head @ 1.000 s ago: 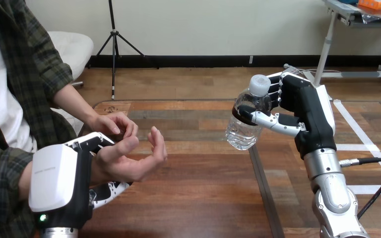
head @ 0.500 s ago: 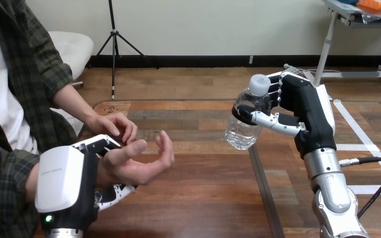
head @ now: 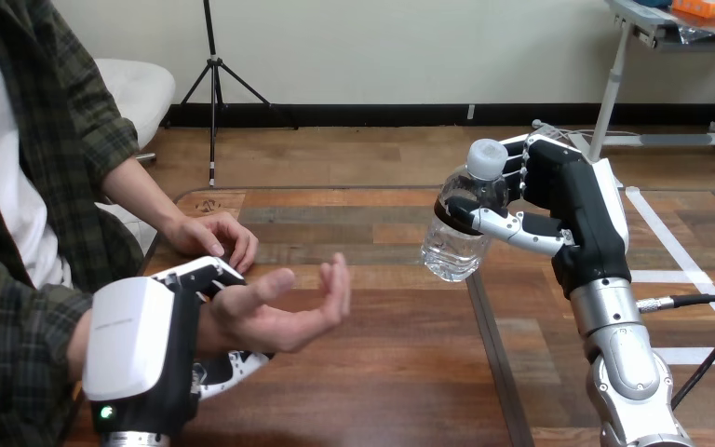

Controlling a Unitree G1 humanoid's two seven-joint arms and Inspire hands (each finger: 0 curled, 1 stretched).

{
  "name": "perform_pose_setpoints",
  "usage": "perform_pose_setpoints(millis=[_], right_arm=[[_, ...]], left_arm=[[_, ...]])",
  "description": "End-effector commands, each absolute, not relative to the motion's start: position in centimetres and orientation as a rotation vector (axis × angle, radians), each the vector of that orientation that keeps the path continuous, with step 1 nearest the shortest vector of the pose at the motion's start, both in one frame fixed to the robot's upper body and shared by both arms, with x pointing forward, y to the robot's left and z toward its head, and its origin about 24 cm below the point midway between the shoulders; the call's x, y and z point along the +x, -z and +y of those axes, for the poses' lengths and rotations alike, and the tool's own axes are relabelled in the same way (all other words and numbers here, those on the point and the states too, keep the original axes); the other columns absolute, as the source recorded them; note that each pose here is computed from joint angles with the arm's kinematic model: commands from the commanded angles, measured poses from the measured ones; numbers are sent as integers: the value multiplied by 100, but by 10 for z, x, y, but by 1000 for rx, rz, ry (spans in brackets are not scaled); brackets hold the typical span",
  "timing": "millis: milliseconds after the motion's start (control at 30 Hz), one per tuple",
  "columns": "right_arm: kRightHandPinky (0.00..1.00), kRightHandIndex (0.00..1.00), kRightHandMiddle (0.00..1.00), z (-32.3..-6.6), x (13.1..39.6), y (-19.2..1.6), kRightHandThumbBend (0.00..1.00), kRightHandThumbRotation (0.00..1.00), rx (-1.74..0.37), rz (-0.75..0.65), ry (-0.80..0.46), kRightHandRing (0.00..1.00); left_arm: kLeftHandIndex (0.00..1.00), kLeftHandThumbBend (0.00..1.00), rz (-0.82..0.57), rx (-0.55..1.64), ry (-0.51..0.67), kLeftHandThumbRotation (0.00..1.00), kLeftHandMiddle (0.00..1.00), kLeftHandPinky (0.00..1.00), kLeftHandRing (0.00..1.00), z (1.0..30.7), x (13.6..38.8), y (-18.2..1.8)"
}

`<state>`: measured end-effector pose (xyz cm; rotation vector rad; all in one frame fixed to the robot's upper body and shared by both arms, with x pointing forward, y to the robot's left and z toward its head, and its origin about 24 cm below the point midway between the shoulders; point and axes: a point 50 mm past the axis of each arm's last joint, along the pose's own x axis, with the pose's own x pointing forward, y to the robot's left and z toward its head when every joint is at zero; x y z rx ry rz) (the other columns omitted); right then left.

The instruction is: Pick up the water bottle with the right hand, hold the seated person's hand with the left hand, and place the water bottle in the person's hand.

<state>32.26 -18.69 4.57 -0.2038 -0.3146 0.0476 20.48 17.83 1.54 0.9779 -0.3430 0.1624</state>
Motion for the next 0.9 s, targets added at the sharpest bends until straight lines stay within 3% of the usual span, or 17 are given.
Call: perform_pose_setpoints(millis=[0, 867], right_arm=[[37, 51, 48, -184, 335, -83, 72, 0, -177, -477, -36, 42], [38, 50, 48, -175, 332, -95, 71, 0, -137, -549, -90, 43]], left_arm=[[43, 78, -384, 871, -115, 0, 39, 27, 33, 159, 208, -18], [42, 78, -466, 797, -70, 0, 38, 26, 33, 140, 208, -22]])
